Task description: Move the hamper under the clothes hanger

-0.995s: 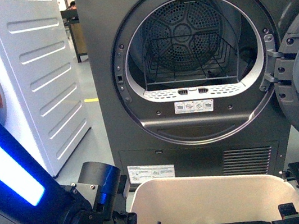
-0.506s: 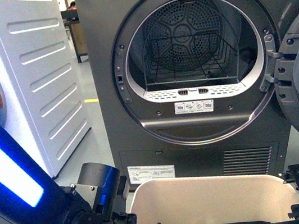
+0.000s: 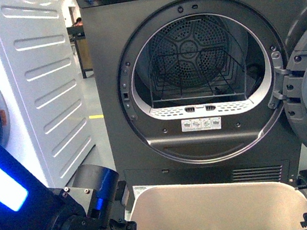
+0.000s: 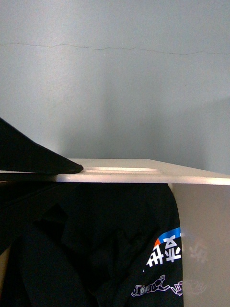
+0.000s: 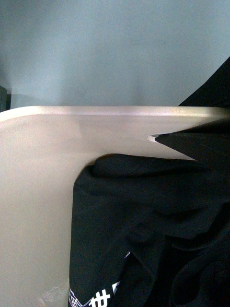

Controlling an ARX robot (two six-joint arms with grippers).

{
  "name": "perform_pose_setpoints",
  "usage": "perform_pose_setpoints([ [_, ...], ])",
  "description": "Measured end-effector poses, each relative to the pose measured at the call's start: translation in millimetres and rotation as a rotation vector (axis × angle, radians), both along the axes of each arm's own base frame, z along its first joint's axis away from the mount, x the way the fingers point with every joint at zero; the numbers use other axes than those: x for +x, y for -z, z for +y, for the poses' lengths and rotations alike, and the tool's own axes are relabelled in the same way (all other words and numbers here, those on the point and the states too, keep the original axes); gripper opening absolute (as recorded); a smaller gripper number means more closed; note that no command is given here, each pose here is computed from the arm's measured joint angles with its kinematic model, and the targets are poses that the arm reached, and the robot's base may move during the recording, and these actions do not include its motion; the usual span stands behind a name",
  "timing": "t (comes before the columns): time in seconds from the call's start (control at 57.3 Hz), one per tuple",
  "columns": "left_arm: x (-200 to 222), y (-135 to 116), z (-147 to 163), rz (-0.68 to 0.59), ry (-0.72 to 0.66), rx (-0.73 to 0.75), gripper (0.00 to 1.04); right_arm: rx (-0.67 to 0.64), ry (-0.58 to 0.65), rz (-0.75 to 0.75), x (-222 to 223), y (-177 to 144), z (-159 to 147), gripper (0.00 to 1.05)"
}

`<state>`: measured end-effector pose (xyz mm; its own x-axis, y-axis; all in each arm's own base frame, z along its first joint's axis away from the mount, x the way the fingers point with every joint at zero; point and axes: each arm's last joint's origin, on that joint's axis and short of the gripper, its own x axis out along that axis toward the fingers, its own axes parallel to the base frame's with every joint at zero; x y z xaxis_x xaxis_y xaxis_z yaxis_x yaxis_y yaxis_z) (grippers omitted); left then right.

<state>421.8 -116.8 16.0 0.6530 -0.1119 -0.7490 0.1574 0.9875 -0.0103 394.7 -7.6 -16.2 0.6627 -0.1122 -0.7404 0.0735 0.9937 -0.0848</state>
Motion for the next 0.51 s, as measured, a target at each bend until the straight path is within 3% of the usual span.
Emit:
perform_pose_setpoints([
  [0.506, -2.9, -0.9, 1.1, 0.003, -0.005, 0.009, 0.04, 0.002, 0.002, 0.000, -5.7, 2.2, 0.4, 0.03],
])
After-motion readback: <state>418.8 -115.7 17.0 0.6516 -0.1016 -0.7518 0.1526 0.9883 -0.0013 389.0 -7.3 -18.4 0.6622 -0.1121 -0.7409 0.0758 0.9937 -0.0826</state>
